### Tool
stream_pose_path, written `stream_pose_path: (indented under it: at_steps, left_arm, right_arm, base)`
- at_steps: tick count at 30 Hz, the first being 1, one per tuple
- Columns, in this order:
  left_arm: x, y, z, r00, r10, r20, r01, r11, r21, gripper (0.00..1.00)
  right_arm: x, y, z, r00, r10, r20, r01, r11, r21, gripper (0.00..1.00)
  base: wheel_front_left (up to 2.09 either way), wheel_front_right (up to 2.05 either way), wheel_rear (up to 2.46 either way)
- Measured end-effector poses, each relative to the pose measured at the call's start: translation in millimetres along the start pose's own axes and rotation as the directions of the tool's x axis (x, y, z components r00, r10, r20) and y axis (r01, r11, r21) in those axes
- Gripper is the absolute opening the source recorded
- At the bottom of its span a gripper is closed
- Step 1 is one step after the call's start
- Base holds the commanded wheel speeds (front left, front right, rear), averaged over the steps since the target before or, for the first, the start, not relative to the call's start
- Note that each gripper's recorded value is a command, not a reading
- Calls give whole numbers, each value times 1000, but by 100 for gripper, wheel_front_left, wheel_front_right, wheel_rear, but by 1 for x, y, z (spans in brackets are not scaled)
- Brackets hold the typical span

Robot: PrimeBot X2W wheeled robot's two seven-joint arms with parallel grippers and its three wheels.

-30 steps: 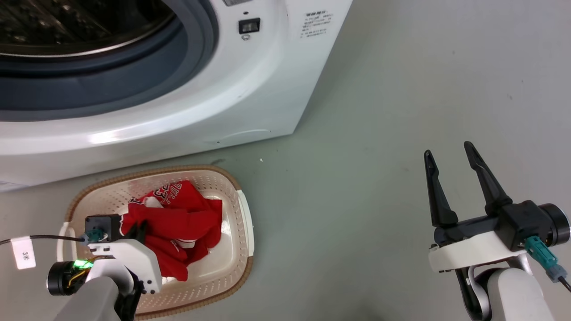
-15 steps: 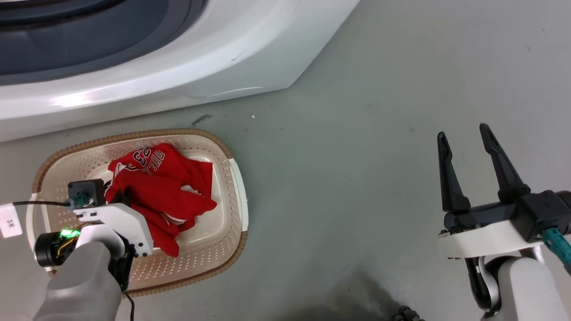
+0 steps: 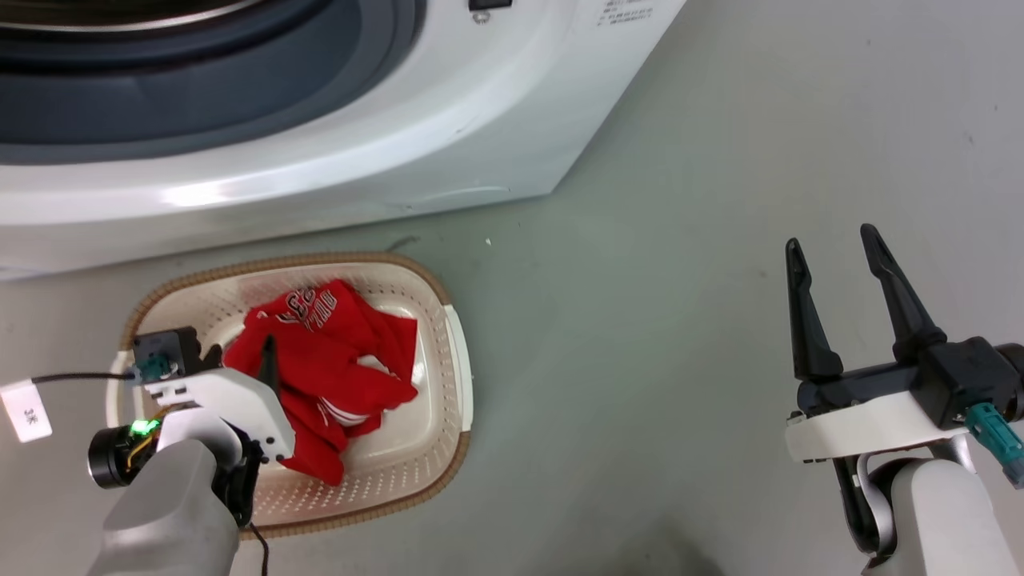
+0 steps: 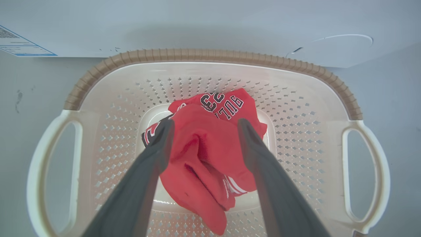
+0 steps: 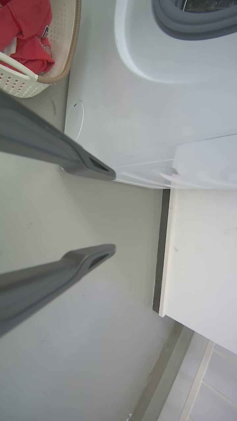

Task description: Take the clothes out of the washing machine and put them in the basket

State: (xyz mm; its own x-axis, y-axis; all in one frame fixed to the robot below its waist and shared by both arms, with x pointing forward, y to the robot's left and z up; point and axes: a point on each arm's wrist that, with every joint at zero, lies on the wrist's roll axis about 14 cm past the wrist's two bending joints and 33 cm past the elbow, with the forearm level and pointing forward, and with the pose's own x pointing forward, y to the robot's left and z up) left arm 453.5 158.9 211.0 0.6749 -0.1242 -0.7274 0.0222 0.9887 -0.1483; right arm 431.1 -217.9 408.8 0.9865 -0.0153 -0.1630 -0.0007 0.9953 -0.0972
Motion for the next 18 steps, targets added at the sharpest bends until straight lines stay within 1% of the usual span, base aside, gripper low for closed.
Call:
stream_pose_path:
  at_steps: [4, 9, 10, 11, 12, 13, 14, 15, 16, 18]
  left_arm:
    - [-17, -3, 30, 995, -14, 100, 16, 1000, -18, 100]
    - [-48, -9, 86, 958, -33, 286, 42, 999, -25, 100]
    - [-48, -9, 86, 958, -33, 286, 42, 999, -25, 100]
    - [-65, -12, 107, 931, -34, 363, 52, 998, -38, 100]
    - [-74, -13, 118, 914, -35, 404, 56, 998, -41, 100]
    - [-84, -14, 128, 896, -39, 443, 61, 998, -36, 100]
    - [-84, -14, 128, 896, -39, 443, 61, 998, -36, 100]
    - [-95, -16, 140, 874, -42, 485, 66, 997, -32, 100]
    - [-118, -16, 158, 828, -42, 559, 67, 997, -26, 100]
    - [-143, -15, 176, 776, -35, 629, 47, 999, -3, 100]
  right_arm:
    - [-5, -1, 17, 999, -5, 44, 5, 1000, 9, 100]
    - [-13, -4, 41, 994, -15, 105, 13, 1000, 25, 100]
    - [-13, -4, 41, 994, -15, 105, 13, 1000, 25, 100]
    - [-18, -5, 49, 992, -18, 126, 15, 999, 30, 100]
    - [-21, -5, 51, 991, -21, 131, 16, 999, 34, 100]
    - [-23, -6, 54, 990, -24, 138, 18, 999, 38, 100]
    - [-23, -6, 54, 990, -24, 138, 18, 999, 38, 100]
    - [-26, -6, 58, 988, -24, 150, 18, 999, 42, 100]
    - [-30, -4, 66, 985, -22, 172, 13, 999, 53, 100]
    - [-35, -3, 74, 981, -19, 192, 8, 998, 57, 100]
  base:
    - [0, 0, 0]
    - [0, 0, 0]
    - [0, 0, 0]
    - [0, 0, 0]
    - [0, 0, 0]
    - [0, 0, 0]
    - [0, 0, 0]
    - [0, 0, 0]
    - [0, 0, 0]
    - [0, 0, 0]
